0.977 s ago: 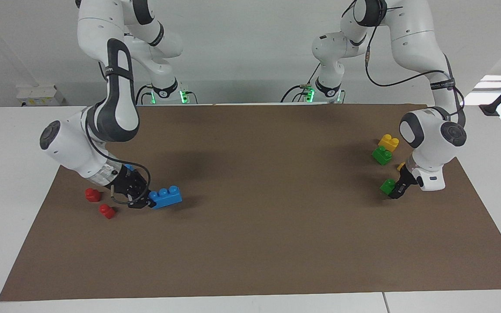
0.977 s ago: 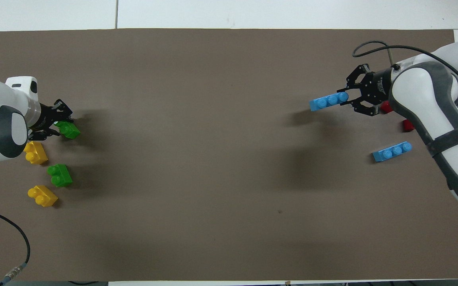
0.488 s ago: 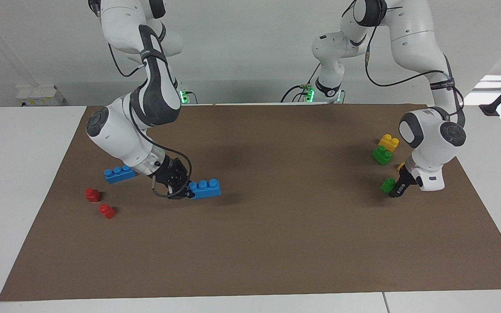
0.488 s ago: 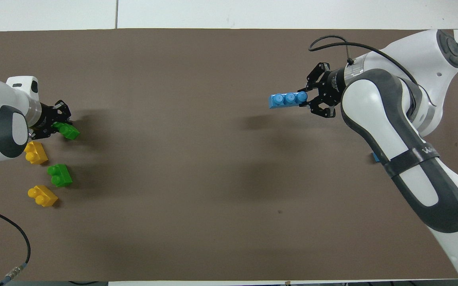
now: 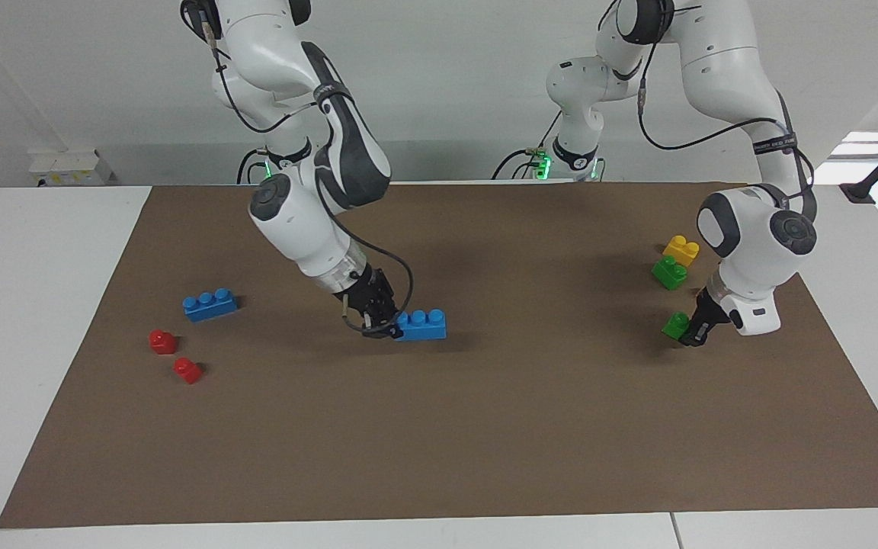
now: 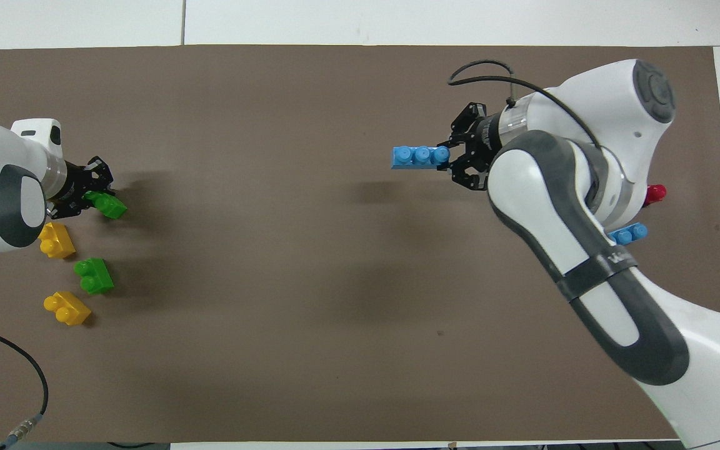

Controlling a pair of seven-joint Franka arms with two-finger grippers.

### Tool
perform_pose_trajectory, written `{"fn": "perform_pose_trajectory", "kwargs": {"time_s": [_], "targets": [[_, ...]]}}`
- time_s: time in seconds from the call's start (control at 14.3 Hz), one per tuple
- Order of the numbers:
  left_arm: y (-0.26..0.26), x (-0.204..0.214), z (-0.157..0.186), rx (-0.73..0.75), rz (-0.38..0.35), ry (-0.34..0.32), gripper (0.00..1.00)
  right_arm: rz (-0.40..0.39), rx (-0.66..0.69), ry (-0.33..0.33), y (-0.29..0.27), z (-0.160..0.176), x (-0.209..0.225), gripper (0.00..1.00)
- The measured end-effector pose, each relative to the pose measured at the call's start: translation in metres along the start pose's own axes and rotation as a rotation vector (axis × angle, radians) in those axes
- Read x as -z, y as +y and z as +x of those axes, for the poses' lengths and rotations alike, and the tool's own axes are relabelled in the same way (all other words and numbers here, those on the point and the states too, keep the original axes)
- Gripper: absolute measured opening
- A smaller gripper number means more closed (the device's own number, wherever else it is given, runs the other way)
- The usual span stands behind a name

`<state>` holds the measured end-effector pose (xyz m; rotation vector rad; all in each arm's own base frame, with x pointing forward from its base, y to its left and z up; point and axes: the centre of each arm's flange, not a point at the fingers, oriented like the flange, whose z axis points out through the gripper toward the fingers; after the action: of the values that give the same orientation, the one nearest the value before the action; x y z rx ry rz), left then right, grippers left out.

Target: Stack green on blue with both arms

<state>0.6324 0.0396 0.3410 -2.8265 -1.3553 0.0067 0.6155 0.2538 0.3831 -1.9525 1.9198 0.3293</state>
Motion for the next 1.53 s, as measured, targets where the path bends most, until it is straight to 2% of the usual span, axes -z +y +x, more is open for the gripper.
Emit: {"fn": "perform_pose_trajectory", "kwargs": {"time_s": [0.28, 0.49, 0.7, 1.05, 1.26, 1.53], "targets": [[0.015, 0.078, -0.045, 0.199, -0.009, 0.005, 0.34, -0.007, 0.006, 0.010, 0.016, -0.012, -0.021, 0.34], [0.040, 0.116, -0.105, 0.403, -0.022, 0.009, 0.34, -0.010, 0.000, 0.020, 0.032, -0.020, -0.039, 0.34], [0.078, 0.122, -0.181, 0.553, -0.027, 0.006, 0.34, -0.008, -0.018, 0.036, 0.042, -0.015, -0.056, 0.34], [0.116, 0.122, -0.292, 0.649, -0.039, -0.001, 0.34, -0.013, -0.032, 0.050, 0.044, -0.008, -0.072, 0.34], [0.128, 0.122, -0.340, 0.673, -0.071, -0.010, 0.34, -0.008, -0.049, 0.052, 0.045, -0.007, -0.074, 0.34], [0.139, 0.108, -0.375, 0.719, -0.097, -0.022, 0.34, -0.010, -0.054, 0.058, 0.048, -0.004, -0.078, 0.34]]}}
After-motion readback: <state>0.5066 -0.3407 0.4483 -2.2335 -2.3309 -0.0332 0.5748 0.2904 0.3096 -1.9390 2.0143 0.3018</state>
